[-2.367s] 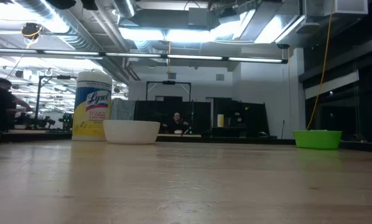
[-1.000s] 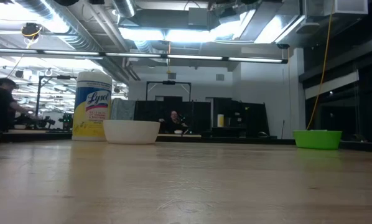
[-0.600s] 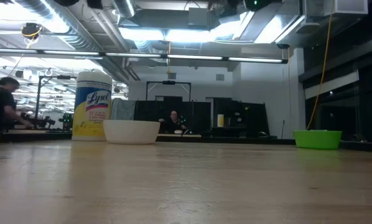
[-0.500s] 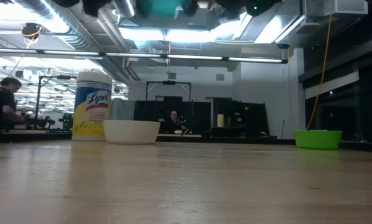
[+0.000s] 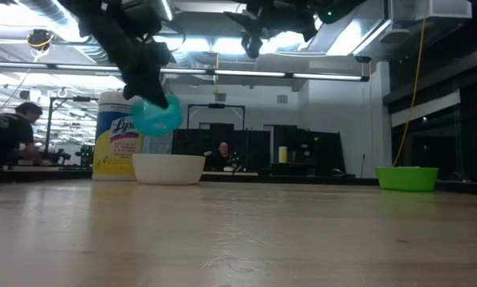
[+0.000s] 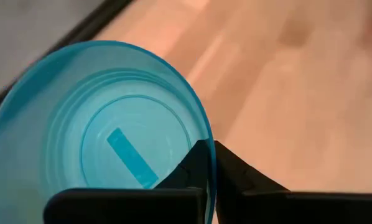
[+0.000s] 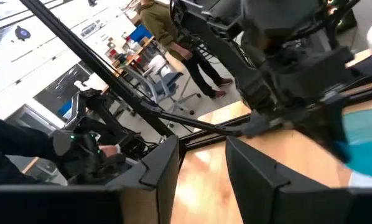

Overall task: Nest bowls inside each other
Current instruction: Stack the light blue bowl on top of the white bowl, then stack the red bowl on top of the light blue bowl

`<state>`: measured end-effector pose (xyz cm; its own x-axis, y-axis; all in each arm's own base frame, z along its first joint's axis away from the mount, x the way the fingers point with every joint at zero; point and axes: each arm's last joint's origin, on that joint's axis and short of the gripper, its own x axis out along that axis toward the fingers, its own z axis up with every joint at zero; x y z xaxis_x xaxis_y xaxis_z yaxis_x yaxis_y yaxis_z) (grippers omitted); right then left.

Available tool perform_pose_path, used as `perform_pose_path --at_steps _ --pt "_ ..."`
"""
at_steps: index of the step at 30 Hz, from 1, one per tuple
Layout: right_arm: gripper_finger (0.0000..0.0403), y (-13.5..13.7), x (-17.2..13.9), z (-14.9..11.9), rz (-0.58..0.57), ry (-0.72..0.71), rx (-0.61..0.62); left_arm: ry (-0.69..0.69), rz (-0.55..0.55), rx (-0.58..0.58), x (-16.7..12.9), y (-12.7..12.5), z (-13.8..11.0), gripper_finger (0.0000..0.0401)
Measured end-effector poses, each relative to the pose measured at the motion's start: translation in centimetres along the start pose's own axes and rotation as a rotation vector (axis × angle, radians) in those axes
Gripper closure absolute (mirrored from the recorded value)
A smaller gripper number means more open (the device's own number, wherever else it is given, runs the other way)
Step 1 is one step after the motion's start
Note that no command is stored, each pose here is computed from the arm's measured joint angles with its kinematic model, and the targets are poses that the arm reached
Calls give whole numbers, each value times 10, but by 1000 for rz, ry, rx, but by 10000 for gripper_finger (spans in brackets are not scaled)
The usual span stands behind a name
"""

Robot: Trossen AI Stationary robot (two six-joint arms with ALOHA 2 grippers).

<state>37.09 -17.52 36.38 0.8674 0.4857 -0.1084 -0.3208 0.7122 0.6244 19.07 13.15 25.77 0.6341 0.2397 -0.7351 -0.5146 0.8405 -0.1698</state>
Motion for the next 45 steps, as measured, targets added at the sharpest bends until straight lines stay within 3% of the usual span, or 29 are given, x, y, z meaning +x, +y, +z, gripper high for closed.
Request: perform_pose_path --at_steps 6,10,16,22,29,35,45 --pt "252 5 8 -3 8 9 -15 113 35 47 27 9 -5 399" --pt "246 8 13 -4 20 15 -24 129 -26 74 51 8 -3 399" --pt "249 13 20 -7 26 21 -27 115 -25 114 73 6 -1 399" --pt "256 15 24 -8 21 20 -30 159 74 152 85 13 -6 399" --pt "248 17 26 -9 20 15 -40 152 79 195 86 15 -5 396" --pt "243 17 26 -7 25 7 -44 150 12 201 86 14 -5 360" --pt "253 19 26 -4 38 -15 -54 122 11 197 81 13 0 280"
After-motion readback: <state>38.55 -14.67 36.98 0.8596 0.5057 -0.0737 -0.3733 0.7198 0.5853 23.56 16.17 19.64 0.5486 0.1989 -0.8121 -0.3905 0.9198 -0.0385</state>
